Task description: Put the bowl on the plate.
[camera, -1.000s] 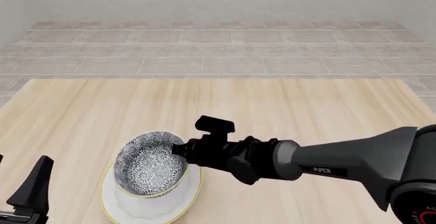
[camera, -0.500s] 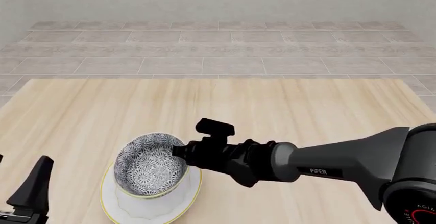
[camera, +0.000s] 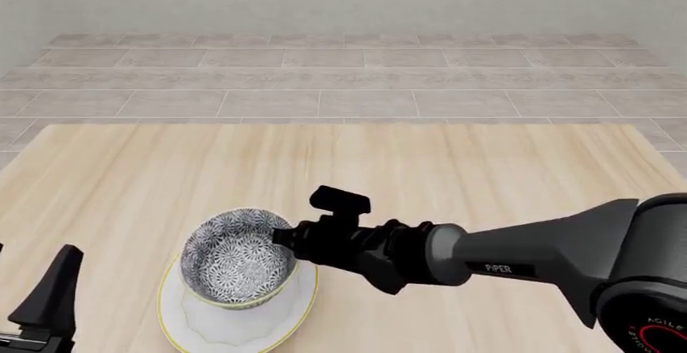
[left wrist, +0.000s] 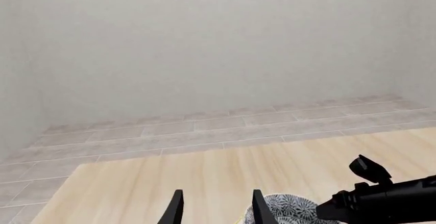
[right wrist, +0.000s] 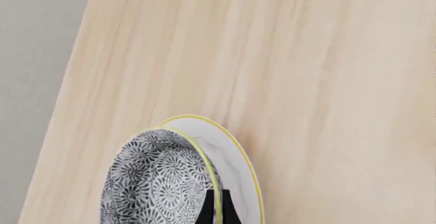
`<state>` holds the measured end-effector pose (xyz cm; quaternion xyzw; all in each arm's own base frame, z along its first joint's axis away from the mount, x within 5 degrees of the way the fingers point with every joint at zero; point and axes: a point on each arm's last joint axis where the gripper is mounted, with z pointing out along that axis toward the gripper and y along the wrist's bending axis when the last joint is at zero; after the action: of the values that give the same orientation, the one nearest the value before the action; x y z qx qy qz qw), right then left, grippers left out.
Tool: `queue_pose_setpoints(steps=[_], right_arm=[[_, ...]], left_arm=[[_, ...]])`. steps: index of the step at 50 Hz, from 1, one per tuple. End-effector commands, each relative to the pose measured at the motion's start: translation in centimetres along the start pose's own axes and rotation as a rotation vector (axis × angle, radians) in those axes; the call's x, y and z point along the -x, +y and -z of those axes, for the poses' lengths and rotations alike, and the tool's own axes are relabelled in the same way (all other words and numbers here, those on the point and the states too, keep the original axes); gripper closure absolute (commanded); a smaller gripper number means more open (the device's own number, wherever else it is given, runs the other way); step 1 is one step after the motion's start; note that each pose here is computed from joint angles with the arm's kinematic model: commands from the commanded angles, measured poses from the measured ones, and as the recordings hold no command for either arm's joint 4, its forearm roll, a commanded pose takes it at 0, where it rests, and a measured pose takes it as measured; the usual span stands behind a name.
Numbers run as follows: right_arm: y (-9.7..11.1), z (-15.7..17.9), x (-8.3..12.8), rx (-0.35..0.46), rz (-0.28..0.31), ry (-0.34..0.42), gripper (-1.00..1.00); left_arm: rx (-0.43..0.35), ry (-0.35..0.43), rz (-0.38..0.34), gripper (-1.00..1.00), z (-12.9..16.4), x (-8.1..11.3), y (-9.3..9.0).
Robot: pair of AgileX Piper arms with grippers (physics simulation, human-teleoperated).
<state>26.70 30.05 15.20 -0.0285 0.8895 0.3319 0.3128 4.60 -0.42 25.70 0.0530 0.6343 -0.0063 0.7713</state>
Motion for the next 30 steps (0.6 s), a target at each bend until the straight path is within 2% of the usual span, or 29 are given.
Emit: queue_pose_setpoints(steps=[1,17,18,30], right_arm=[[-0.31,-0.21,-0.41,-0.008,-0.015,0.007,1.00],[-0.20,-0.17,-0.64,-0.003,-0.008,0.009,1.00],[-0.20,-0.18,-0.63,-0.003,-0.007,0.008,-1.00],[-0.02,-0.08,-0.73,0.001,-0.001,0.011,-1.00]], left_arm=[[-0.001,-0.001,-0.002,-1.00,0.00,0.03,0.00],[-0.001,-0.002,-0.002,-1.00,0.00,0.05,0.00],[-0.001,-0.002,-0.003,-1.00,0.00,0.05,0.00],[-0.001,-0.003,-0.002,-1.00,0.00,0.05,0.00]])
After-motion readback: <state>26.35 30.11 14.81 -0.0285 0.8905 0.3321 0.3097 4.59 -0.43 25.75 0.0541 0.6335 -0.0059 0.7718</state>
